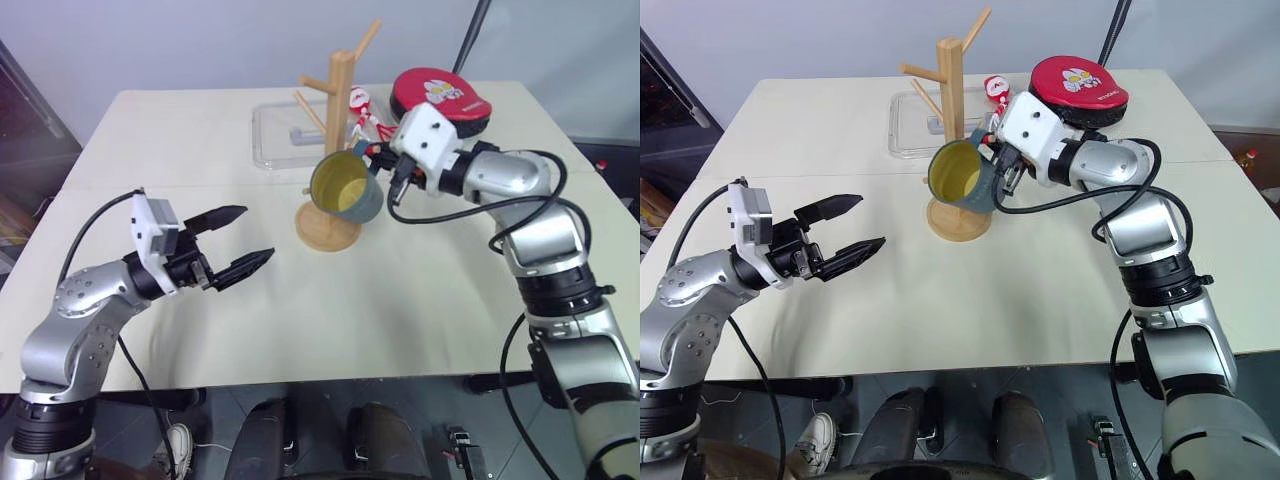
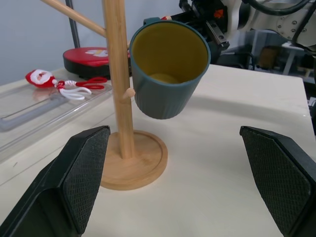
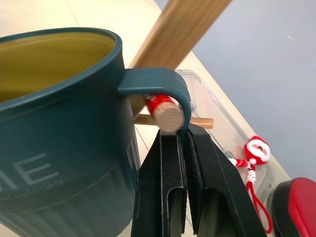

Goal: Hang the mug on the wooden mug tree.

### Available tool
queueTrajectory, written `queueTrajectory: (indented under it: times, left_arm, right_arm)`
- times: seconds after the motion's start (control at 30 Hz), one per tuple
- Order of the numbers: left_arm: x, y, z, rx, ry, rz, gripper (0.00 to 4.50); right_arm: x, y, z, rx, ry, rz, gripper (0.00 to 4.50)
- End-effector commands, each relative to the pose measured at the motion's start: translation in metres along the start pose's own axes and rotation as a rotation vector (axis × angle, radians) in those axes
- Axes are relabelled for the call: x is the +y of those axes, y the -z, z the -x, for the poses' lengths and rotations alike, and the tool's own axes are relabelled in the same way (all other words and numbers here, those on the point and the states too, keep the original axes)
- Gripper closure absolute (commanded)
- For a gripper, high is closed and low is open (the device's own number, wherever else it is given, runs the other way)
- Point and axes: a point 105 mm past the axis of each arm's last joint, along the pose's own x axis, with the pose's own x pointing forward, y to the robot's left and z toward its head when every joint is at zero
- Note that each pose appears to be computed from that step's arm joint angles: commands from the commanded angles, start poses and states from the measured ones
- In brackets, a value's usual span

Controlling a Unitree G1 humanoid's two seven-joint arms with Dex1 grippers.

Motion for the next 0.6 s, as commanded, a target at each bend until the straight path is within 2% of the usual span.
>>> queueTrajectory:
  times: [0.03, 0.1, 0.23, 0.4, 0.53, 0.6]
  left_arm:
    - [-0.002, -0.012, -0.002, -0.037, 0.012, -0.044, 0.0]
    - [-0.002, -0.012, -0.002, -0.037, 0.01, -0.043, 0.0]
    - [0.003, -0.006, 0.0, -0.018, -0.027, -0.029, 0.0]
    - [0.028, 0.022, 0.014, 0.048, -0.224, 0.0, 0.0]
    - [0.048, 0.038, 0.03, 0.036, -0.408, 0.021, 0.0]
    - [0.059, 0.055, 0.042, 0.063, -0.531, 0.027, 0.0]
  right_arm:
    - [-0.014, -0.02, 0.004, -0.057, 0.055, 0.057, 2.98]
    - [-0.019, -0.022, 0.009, -0.055, 0.074, 0.077, 2.14]
    - [-0.032, -0.022, 0.03, -0.045, 0.124, 0.091, 2.14]
    - [-0.04, 0.005, 0.071, -0.031, 0.22, -0.05, 2.14]
    - [-0.016, 0.042, 0.09, -0.033, 0.259, -0.236, 2.14]
    - [0.009, 0.062, 0.094, -0.064, 0.275, -0.381, 2.14]
